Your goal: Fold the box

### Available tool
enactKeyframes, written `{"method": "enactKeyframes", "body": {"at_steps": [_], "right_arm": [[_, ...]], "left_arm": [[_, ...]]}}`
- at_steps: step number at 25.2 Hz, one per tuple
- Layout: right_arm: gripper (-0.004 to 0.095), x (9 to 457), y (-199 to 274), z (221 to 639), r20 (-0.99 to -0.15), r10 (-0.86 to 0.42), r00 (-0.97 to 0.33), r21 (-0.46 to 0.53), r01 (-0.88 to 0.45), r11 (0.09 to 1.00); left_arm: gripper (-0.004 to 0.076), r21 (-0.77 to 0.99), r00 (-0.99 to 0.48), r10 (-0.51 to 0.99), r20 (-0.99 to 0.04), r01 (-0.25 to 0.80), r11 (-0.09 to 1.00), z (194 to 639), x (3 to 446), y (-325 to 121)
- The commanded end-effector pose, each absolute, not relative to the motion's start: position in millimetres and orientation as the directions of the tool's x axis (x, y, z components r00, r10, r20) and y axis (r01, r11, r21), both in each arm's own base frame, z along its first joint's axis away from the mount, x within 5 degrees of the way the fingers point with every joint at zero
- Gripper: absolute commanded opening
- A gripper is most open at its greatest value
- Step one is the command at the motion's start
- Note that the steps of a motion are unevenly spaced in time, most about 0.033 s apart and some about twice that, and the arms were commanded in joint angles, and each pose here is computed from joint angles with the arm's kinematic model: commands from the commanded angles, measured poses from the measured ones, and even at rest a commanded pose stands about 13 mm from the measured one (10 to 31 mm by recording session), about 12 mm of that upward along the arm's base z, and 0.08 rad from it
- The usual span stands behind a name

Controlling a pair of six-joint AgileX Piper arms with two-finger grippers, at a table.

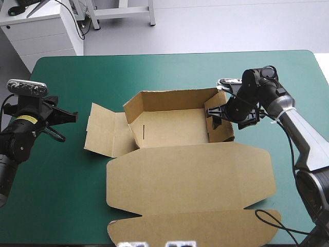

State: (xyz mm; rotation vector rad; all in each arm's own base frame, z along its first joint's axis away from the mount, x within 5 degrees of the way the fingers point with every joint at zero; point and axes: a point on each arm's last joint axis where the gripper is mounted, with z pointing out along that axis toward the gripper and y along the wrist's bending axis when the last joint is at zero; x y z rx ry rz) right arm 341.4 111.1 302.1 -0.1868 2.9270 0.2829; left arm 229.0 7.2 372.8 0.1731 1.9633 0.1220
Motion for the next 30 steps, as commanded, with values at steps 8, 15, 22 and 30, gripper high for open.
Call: {"method": "enactKeyframes", "body": {"at_steps": [8, 15, 22, 30], "right_arm": [[0.0728, 335, 108, 301, -0.229, -0.110, -0.967, 0.187, -0.155, 0.970], [0.0255, 340, 110, 293, -0.213, -0.131, -0.968, 0.184, -0.171, 0.968], [-0.0008, 344, 110, 319, -0.264, -0.185, -0.947, 0.165, -0.233, 0.958], [-0.0019, 328, 79, 374, -0.435, -0.184, -0.882, 0.175, -0.284, 0.943]], "left_arm": [[0.0006, 0.156, -0.278, 0.160, -0.947, 0.034, 0.987, 392, 227, 8], [0.0006, 0.090, -0.275, 0.096, -0.957, 0.036, 0.995, 392, 227, 6], [0.0004, 0.071, -0.277, 0.079, -0.957, 0.038, 0.997, 392, 227, 5], [0.0004, 0.061, -0.289, 0.068, -0.955, 0.034, 0.998, 388, 237, 6]]}}
